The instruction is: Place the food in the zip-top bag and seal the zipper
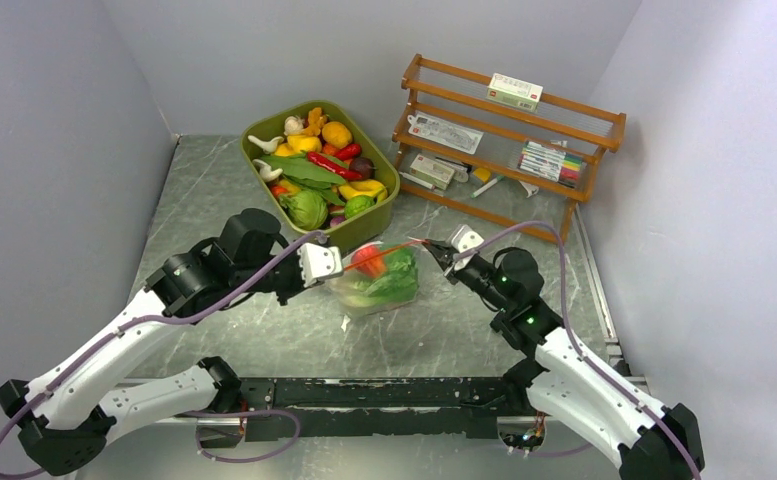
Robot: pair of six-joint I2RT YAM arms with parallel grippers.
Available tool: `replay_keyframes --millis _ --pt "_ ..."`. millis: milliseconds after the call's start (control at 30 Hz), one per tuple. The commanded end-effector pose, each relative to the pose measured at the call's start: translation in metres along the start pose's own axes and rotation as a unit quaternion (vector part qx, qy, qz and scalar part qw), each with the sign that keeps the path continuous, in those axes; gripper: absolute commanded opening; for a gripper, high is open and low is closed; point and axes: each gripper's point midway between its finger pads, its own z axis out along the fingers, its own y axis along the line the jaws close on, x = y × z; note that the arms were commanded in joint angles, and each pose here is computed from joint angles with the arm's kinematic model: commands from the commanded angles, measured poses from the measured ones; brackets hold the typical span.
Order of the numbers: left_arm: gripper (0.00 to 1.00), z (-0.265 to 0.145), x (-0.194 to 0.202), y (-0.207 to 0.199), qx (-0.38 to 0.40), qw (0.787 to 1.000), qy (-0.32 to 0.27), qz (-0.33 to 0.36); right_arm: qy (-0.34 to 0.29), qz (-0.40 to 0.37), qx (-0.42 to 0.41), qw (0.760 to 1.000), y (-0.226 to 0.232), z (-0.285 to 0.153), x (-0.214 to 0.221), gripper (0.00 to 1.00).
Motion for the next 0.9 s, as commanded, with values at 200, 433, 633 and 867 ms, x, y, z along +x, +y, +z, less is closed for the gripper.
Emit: replay_keyframes --millis 200,433,633,867 --pt "0.07 -0.017 0.024 -0.007 -0.009 0.999 0.033 -0.007 0.012 -0.005 0.085 0.996 -0.039 -0.015 0.001 0.00" --pt "0.07 -0.017 0.006 -0.001 -0.013 1.000 -0.001 0.022 0.003 -0.005 0.072 0.997 -0.038 -0.011 -0.006 0.00" --pt "0.07 -0.009 -0.043 0.031 -0.052 0.991 -0.069 0.103 0.026 -0.026 0.088 0.995 -0.060 0.009 -0.016 0.00" --pt "0.07 0.023 -0.077 0.078 -0.087 0.981 -0.061 0.160 0.024 -0.047 0.147 0.988 -0.116 0.013 -0.036 0.00"
